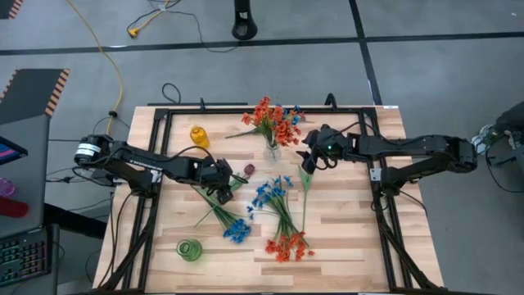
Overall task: Sort flowers into vase by color
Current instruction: Put the bottom left red flower into the yellow vase
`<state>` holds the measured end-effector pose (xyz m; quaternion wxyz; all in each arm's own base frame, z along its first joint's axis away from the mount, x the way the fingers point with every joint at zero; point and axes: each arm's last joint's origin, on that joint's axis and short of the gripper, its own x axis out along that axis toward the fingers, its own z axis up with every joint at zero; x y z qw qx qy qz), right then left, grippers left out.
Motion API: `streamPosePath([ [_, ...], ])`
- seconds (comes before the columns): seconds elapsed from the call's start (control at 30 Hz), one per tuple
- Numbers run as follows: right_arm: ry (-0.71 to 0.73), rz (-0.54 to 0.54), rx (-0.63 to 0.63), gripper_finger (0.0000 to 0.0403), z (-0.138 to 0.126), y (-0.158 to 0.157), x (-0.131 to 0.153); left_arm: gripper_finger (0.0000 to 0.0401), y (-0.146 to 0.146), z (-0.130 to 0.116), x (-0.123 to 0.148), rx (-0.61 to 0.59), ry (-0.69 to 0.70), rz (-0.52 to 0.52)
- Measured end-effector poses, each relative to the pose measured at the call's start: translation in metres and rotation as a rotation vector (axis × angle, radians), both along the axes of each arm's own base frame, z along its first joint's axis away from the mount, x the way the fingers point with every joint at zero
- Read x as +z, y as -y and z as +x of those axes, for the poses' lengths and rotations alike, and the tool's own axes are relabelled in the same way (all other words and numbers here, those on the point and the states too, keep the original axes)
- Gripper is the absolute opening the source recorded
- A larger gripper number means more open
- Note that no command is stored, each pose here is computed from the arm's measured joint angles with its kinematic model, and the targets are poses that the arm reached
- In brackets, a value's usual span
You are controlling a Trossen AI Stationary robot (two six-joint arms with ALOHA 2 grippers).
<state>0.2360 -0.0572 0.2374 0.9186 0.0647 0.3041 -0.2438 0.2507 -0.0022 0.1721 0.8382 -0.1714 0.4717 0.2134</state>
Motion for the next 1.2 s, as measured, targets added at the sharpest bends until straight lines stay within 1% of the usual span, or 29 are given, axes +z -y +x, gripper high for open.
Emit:
streamPosePath([
  [0.13,0.001,0.001,0.028,0.0250,0.002,-0.007,0.000,0.0217,0.000,0.004,-0.004,-0.001,0.002,0.000],
  [0.23,0.002,0.001,0.050,0.0250,0.003,-0.012,0.000,0.0217,0.001,0.008,-0.012,-0.009,-0.014,-0.014],
  [0.47,0.002,0.000,0.092,0.0250,0.004,-0.022,0.000,0.0217,0.001,0.018,-0.041,-0.016,-0.091,-0.012],
  [0.63,0.002,0.000,0.112,0.0250,0.005,-0.027,0.000,0.0216,0.001,0.020,-0.045,0.003,-0.097,-0.013],
  [0.7,0.003,-0.001,0.119,0.0250,0.005,-0.028,0.000,0.0210,0.001,0.020,-0.044,0.004,-0.093,-0.013],
  [0.8,0.003,-0.001,0.131,0.0250,0.006,-0.031,0.000,0.0186,0.001,0.022,-0.042,0.005,-0.092,-0.014],
  [1.03,0.003,-0.001,0.160,0.0250,0.006,-0.038,0.000,0.0111,0.002,0.029,-0.035,0.000,-0.056,-0.032],
  [1.2,0.002,-0.002,0.183,0.0250,0.007,-0.044,0.000,0.0066,0.002,0.030,-0.035,0.004,-0.052,-0.036],
])
